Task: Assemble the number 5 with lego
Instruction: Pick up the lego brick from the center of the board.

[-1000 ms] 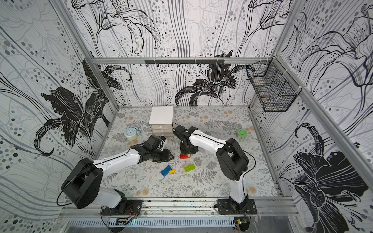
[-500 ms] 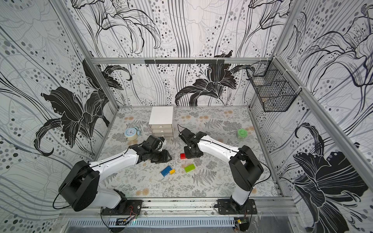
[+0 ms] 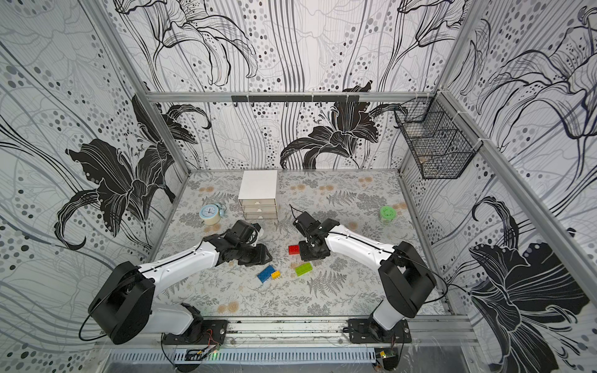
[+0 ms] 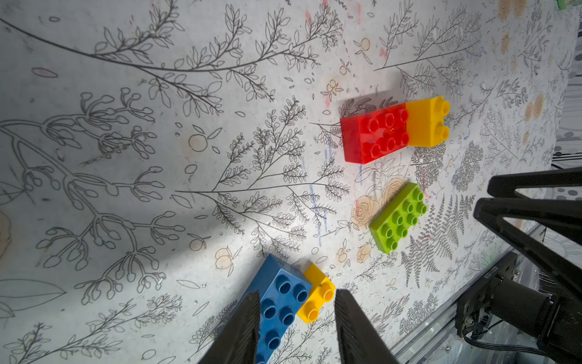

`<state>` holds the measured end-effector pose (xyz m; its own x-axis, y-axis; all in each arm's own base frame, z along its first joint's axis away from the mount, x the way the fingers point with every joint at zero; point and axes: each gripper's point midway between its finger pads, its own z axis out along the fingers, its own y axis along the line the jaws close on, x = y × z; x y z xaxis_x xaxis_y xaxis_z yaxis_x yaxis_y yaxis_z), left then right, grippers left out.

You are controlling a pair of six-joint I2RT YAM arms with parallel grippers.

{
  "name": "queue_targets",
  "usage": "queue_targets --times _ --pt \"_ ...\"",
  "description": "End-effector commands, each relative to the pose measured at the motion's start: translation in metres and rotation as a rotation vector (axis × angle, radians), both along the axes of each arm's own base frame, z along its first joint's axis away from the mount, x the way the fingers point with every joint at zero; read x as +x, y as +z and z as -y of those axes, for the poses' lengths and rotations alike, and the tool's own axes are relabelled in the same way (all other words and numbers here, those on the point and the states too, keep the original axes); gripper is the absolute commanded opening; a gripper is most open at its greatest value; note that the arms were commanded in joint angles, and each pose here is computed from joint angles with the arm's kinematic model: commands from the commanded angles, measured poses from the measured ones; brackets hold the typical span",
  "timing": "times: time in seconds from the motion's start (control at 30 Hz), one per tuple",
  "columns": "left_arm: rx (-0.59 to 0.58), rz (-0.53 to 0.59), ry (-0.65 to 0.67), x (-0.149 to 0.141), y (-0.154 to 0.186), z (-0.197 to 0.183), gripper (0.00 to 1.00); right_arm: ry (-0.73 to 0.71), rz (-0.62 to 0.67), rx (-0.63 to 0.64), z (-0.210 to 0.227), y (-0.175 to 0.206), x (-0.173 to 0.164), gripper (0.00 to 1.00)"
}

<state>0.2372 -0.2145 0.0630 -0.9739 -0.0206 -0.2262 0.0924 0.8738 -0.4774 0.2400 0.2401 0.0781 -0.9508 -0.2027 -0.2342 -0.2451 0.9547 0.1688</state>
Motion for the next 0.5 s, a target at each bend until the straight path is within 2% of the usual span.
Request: queue_targets --times 0.0,0.33,0.47 --pt "0.002 0.008 -0.003 -0.003 -0.001 -0.003 0.43 0.051 0.011 0.034 -0.008 0.004 -0.006 0.36" --pt "-0.004 -0.001 0.042 -0.008 -0.009 -0.008 0.44 0.222 -0.013 0.095 -0.052 -0.001 -0.028 0.37" --pt "-0.012 -0.003 0.072 -0.011 -0.011 -0.011 0.45 0.343 -0.025 0.112 -0.076 -0.005 -0.037 0.44"
